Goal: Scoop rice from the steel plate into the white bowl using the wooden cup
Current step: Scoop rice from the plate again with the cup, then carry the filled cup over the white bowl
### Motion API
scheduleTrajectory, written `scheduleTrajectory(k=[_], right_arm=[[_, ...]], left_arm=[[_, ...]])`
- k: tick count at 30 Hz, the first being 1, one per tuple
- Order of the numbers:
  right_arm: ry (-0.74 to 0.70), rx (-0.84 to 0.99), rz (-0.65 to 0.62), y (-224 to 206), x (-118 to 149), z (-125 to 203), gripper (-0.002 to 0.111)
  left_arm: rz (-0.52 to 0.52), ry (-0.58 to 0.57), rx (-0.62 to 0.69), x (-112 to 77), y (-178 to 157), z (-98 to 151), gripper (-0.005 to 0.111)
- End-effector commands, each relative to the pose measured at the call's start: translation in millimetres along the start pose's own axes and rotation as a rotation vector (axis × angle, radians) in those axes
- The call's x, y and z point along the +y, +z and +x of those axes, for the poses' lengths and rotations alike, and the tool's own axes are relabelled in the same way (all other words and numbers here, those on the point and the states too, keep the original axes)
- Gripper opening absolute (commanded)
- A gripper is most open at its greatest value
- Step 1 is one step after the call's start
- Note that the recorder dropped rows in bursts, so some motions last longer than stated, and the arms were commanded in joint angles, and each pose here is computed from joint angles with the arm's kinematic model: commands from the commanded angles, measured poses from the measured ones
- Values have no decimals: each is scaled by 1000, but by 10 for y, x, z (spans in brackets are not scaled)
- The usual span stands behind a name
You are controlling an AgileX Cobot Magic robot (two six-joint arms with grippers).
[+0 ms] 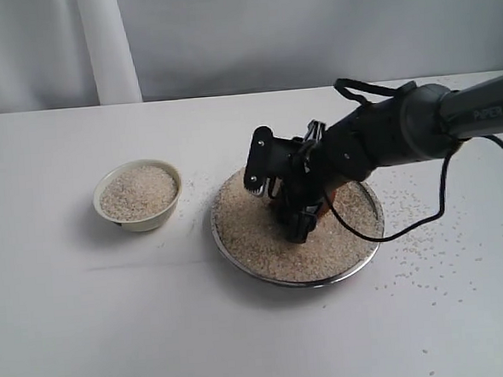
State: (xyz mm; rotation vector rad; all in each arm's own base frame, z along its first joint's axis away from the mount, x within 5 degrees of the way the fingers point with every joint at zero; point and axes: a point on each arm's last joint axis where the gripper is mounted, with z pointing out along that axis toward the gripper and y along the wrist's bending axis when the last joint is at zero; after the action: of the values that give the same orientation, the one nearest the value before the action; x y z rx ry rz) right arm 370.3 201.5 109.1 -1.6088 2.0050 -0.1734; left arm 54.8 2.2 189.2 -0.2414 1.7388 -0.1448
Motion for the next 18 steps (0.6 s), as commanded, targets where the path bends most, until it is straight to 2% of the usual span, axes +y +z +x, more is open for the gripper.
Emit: scheduleTrajectory(k=[1,9,18], right_arm=[[40,34,-39,-7,108,173,0],[132,-97,71,-273,-83,-5,0],[171,-225,192,-781,-316,-191,0]], left_arm=[[7,-7,-2,-3,2,1,0],[7,-7,-2,-3,2,1,0],[7,-7,-2,-3,2,1,0]])
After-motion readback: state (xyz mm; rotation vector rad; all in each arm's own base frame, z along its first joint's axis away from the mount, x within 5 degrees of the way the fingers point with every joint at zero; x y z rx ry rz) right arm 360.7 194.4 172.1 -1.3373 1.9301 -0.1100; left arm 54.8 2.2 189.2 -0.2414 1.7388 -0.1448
